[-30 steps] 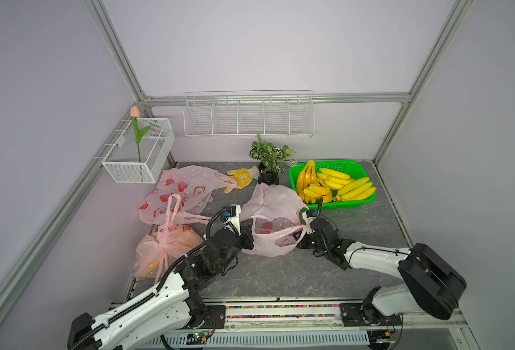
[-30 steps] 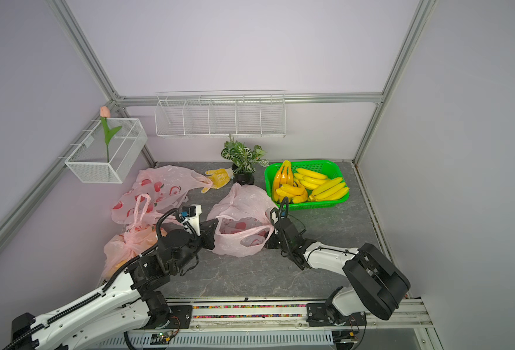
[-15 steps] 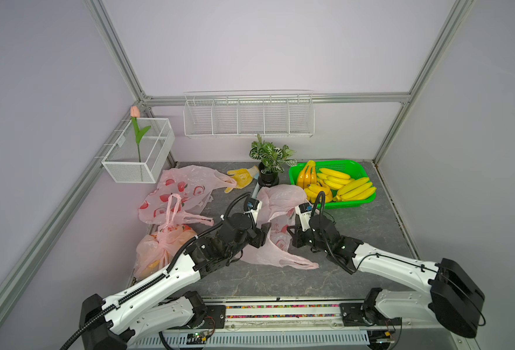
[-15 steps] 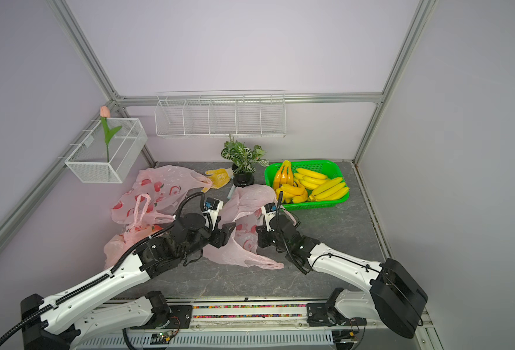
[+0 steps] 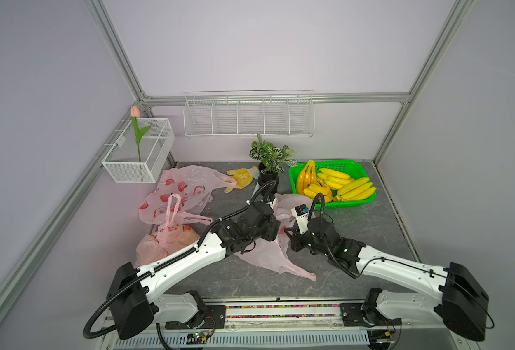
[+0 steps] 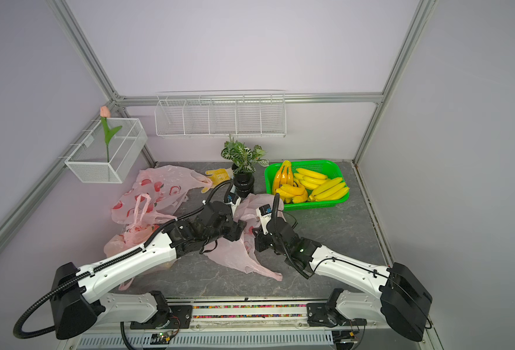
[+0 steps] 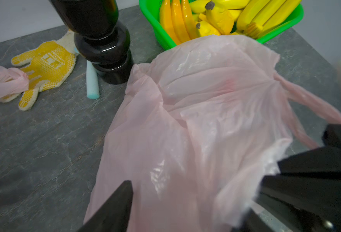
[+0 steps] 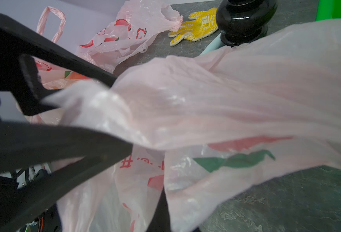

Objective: Place the banana into a plastic bag & tie a knot
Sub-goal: Open the plastic bag.

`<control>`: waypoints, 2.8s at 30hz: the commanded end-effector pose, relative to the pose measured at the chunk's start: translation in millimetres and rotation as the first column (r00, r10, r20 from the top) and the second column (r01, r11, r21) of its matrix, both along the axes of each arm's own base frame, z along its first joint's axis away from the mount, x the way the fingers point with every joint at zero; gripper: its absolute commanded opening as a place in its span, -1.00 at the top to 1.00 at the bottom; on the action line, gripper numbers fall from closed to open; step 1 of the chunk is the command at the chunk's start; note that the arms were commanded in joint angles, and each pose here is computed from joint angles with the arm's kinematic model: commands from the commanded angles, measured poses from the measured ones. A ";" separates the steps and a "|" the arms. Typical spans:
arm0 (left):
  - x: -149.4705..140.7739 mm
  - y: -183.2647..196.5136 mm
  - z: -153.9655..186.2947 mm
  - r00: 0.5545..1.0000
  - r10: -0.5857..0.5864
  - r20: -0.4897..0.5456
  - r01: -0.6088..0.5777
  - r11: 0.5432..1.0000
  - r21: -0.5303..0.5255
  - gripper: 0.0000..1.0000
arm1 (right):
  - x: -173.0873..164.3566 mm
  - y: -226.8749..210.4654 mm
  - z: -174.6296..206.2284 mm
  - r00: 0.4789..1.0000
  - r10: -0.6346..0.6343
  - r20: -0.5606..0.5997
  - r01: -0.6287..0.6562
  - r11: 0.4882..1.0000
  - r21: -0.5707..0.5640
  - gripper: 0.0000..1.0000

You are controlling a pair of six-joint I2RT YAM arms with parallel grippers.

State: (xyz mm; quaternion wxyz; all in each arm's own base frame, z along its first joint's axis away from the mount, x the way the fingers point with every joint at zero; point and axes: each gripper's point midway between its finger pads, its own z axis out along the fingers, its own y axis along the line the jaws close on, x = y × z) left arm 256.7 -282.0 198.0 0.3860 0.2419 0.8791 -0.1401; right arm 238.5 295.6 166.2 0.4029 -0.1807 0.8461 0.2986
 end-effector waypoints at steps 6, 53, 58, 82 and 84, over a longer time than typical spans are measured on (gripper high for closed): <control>15.2 53.8 38.4 0.952 0.280 0.126 -0.275 0.960 -0.058 0.96 | 13.7 -36.7 -30.6 0.991 -0.110 -0.072 0.108 0.994 -0.035 0.87; 52.9 65.7 6.8 0.884 0.467 -0.022 -0.467 0.879 -0.099 1.00 | 139.9 -204.2 44.9 0.861 -0.505 -0.055 0.495 0.858 -0.140 -0.87; 53.7 61.4 2.5 0.890 0.454 -0.030 -0.454 0.884 -0.107 1.00 | 172.1 -209.2 40.8 0.844 -0.526 -0.107 0.514 0.849 -0.118 -0.85; 56.3 72.8 -12.9 0.886 0.460 -0.058 -0.463 0.880 -0.101 1.00 | 219.6 -118.2 9.8 0.971 -0.226 0.080 0.235 0.832 -0.503 -0.57; 56.8 73.6 -13.6 0.885 0.462 -0.058 -0.465 0.880 -0.100 1.00 | 221.2 -118.9 5.9 0.970 -0.231 0.079 0.238 0.821 -0.518 -0.47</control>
